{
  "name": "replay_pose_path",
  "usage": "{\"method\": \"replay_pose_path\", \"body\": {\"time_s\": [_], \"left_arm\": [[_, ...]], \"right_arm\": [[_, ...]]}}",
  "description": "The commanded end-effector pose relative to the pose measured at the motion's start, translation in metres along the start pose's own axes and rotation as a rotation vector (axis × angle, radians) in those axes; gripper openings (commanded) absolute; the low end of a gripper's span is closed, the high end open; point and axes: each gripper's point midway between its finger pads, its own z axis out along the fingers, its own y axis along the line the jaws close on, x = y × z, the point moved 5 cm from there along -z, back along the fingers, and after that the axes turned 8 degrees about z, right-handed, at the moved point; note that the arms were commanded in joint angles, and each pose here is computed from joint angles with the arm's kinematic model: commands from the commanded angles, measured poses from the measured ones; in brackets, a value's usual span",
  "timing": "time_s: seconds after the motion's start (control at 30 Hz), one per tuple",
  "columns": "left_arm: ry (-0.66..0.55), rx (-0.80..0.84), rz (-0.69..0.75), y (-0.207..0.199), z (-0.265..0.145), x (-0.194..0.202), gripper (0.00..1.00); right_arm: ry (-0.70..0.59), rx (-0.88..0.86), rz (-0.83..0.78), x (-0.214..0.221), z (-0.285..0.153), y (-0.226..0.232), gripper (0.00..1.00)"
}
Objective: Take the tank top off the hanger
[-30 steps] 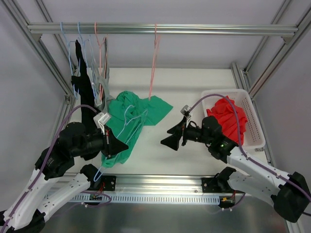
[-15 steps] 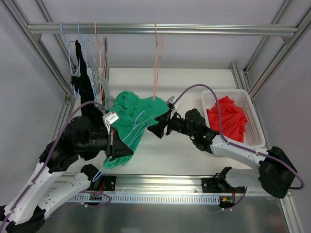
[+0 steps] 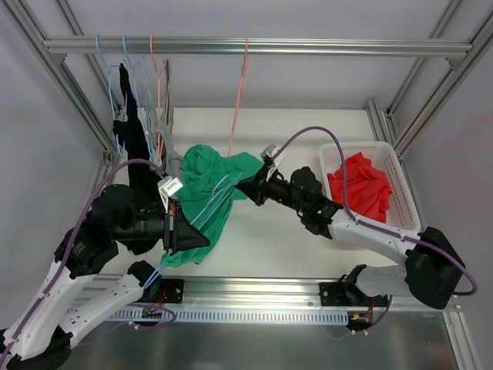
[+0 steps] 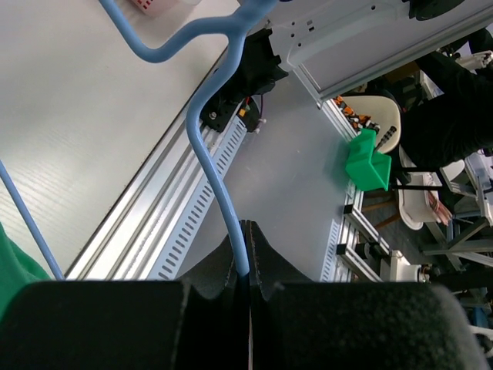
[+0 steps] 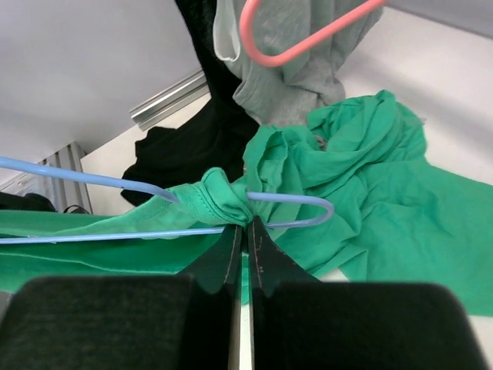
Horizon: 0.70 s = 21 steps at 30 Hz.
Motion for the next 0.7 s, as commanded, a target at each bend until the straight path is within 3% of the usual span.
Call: {"method": "replay_pose_path", "body": {"time_s": [0.0,0.07,0.17,0.2,0.27,0.33,0.43,0.53,0.67], "left_arm": [[-0.034,0.080,0.044,-0.019,-0.006,-0.011,0.00],[-0.017,0.112,0.053,-0.024,-0.007,-0.013,0.00],[0.052,0.187,0.074,-0.029,0.001,-0.021,0.00],[0.074,0.219,0.110,-0.034,0.004,-0.023,0.00],[0.067,0.272,0.184,-0.053,0.002,-0.040,0.00],[0.101,0.313,0.264,-0.066,0.016,-0.052,0.00],[0.021,0.308,0.442,-0.096,0.029,-0.090,0.00],[-0.172,0.218,0.560,-0.121,0.032,-0.141,0.00],[-0.391,0.179,0.633,-0.130,0.045,-0.183,0.00]], "right_arm": [[-0.194,0.044,-0.034,-0.039,-0.014,0.005,0.00],[-0.272,0.092,-0.029,-0.055,-0.035,0.006,0.00],[-0.400,0.306,-0.018,-0.076,-0.074,-0.013,0.00],[-0.385,0.421,-0.031,-0.077,-0.086,-0.030,0.00],[-0.410,0.484,-0.042,-0.103,-0.104,-0.034,0.00],[-0.329,0.607,-0.069,-0.106,-0.119,-0.055,0.00],[-0.294,0.740,-0.062,-0.127,-0.150,-0.065,0.00],[-0.333,0.822,-0.035,-0.144,-0.191,-0.060,0.00],[-0.387,0.797,-0.045,-0.173,-0.230,-0.035,0.00]]}}
